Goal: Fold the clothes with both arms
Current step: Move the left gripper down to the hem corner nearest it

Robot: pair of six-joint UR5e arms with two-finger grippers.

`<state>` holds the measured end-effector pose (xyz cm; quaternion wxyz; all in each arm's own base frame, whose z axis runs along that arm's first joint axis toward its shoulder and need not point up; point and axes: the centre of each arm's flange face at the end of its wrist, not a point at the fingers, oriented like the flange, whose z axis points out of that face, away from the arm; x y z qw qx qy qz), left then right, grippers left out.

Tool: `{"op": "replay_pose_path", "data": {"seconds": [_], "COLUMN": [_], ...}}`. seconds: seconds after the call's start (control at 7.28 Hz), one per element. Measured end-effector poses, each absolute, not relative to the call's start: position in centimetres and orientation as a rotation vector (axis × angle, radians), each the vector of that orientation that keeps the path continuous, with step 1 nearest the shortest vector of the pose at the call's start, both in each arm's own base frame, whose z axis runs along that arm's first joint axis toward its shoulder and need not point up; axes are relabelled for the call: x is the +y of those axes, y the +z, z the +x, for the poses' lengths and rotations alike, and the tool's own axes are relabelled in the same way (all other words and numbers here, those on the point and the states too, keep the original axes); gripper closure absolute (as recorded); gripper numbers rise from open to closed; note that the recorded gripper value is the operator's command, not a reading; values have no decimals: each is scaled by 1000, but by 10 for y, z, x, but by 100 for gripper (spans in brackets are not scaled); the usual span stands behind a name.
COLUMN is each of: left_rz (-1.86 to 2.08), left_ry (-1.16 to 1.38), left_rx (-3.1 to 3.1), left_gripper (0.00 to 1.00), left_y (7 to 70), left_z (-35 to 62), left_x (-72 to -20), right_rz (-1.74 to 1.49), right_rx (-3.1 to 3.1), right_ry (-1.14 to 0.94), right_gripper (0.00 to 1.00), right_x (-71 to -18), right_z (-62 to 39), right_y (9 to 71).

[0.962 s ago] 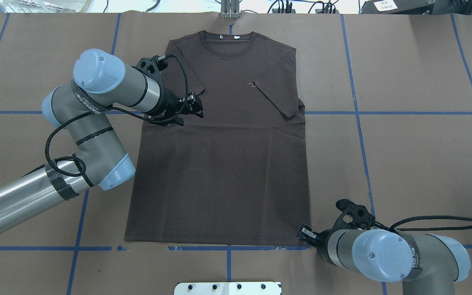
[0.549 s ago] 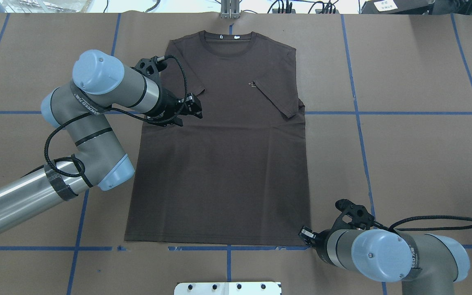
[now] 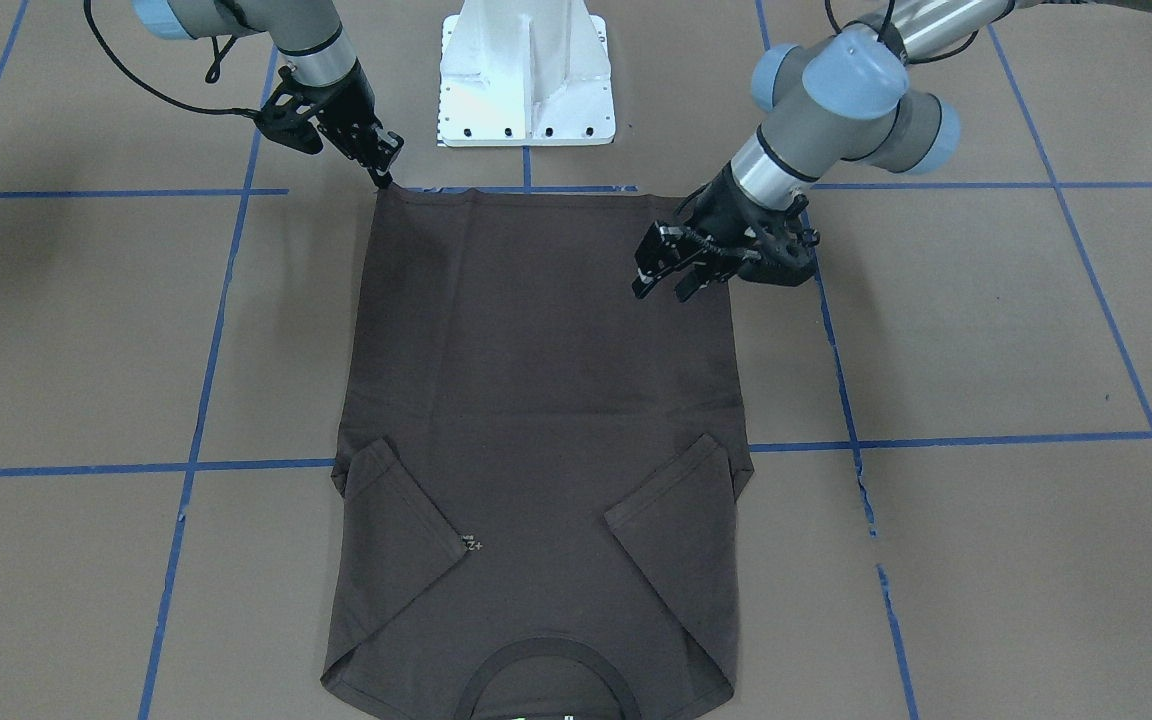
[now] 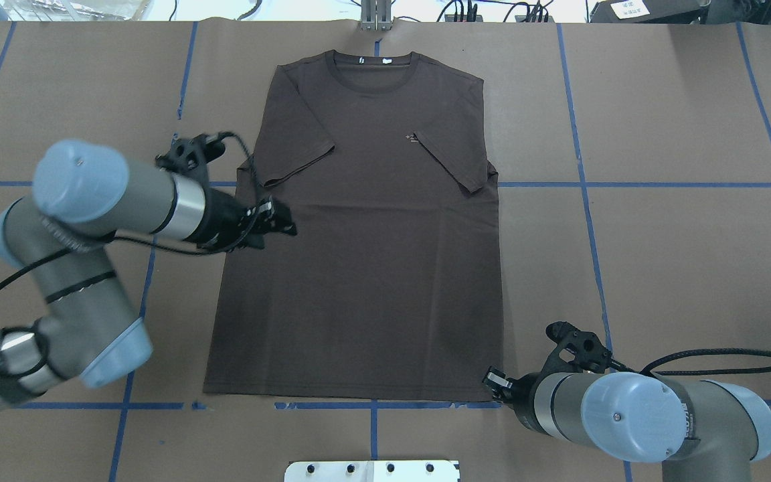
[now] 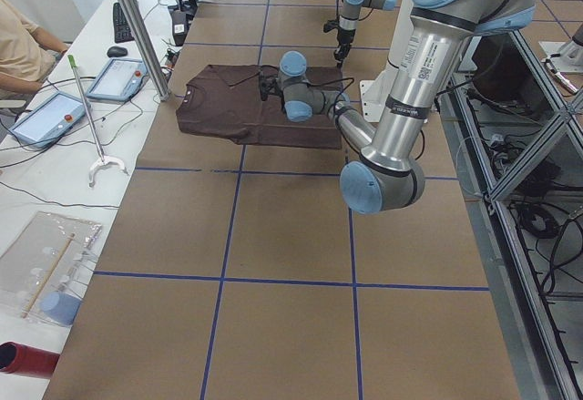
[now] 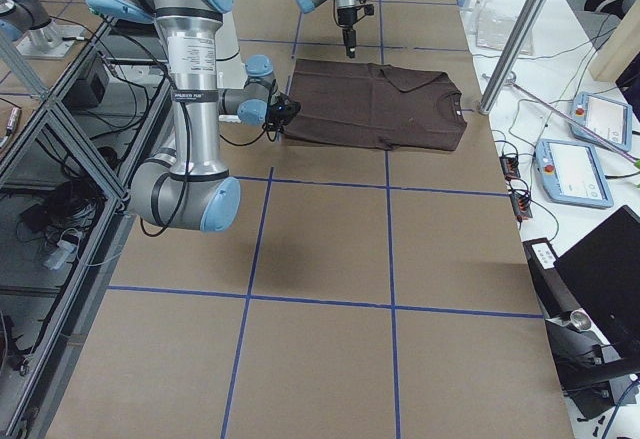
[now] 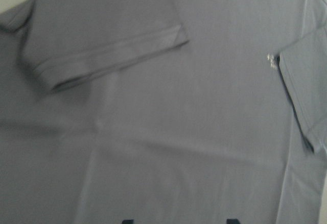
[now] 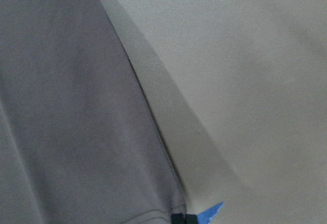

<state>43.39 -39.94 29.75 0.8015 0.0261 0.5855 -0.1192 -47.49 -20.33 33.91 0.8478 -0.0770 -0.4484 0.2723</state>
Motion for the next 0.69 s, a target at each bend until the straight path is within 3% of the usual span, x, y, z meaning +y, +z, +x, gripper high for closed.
{"op": "replay_pose_path", "data": {"seconds": [0.27,0.69], "left_rz": [39,-68], "left_ry": [-254,-290], "left_rx": [1148,1061], "left_gripper": [43,43], "left_y": [337,356], "left_z": [431,455], "left_x": [-329,-265], "right_rz": [-162,-160], "right_rx": [-945,-944], "right_ry": [575,577], "right_gripper": [100,100], "right_x": [-204,-205], "right_z": [-474,-473], "right_y": [339,340]}}
